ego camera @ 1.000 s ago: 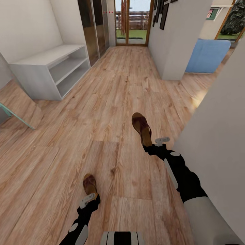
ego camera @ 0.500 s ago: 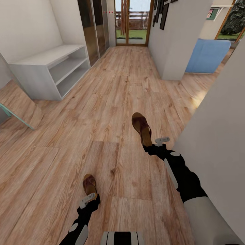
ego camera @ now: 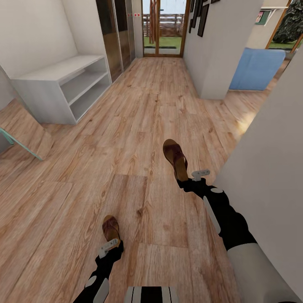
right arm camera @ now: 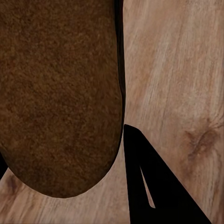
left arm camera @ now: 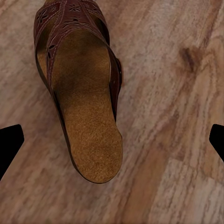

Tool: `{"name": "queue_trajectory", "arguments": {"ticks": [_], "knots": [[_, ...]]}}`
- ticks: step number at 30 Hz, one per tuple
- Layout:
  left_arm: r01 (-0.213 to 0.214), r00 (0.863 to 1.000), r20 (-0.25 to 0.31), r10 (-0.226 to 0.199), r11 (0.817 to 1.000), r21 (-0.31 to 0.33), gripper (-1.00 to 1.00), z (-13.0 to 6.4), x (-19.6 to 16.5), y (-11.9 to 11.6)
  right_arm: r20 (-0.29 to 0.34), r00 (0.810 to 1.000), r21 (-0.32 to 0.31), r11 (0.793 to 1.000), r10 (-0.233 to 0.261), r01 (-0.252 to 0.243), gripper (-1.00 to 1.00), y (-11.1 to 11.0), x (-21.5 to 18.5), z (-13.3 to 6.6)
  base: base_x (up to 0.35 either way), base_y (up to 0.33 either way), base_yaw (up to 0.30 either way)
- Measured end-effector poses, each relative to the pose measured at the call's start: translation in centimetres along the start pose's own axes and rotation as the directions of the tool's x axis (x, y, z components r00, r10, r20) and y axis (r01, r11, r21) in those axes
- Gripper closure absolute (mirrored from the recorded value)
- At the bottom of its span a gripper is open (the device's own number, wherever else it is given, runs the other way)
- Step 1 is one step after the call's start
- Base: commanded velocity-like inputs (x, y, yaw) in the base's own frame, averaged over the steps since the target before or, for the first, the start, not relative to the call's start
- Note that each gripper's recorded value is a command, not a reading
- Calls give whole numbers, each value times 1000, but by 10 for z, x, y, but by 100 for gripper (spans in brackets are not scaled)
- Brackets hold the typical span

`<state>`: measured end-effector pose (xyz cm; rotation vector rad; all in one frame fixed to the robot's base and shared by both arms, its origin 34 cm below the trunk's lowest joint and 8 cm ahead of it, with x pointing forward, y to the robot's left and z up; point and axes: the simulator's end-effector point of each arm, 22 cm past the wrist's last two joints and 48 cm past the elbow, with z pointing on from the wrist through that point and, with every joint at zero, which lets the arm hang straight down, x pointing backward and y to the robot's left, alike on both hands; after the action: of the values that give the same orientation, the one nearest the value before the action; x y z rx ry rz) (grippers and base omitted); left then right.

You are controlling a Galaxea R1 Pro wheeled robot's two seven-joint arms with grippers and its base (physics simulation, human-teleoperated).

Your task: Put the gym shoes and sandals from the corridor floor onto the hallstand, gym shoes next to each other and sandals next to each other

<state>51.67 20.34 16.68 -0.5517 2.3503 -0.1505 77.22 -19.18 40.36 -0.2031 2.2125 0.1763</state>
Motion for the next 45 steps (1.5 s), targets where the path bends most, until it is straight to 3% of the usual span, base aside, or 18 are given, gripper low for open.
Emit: {"name": "queue_trajectory", "arguments": {"ticks": [18,30,45], "knots": [[0,1000,0,0,1000,0,-100,0,0,0,1,1000,0,1000,-1,1,100,1,-1,0,85,-16,0],[-3,998,-56,1,1000,-28,-100,6,31,15,-60,998,-5,1000,10,-11,100,0,39,21,0,0,0],[-5,997,-83,1,999,-41,-100,8,46,22,-84,996,-7,1000,15,-16,100,0,56,30,0,0,17]]}}
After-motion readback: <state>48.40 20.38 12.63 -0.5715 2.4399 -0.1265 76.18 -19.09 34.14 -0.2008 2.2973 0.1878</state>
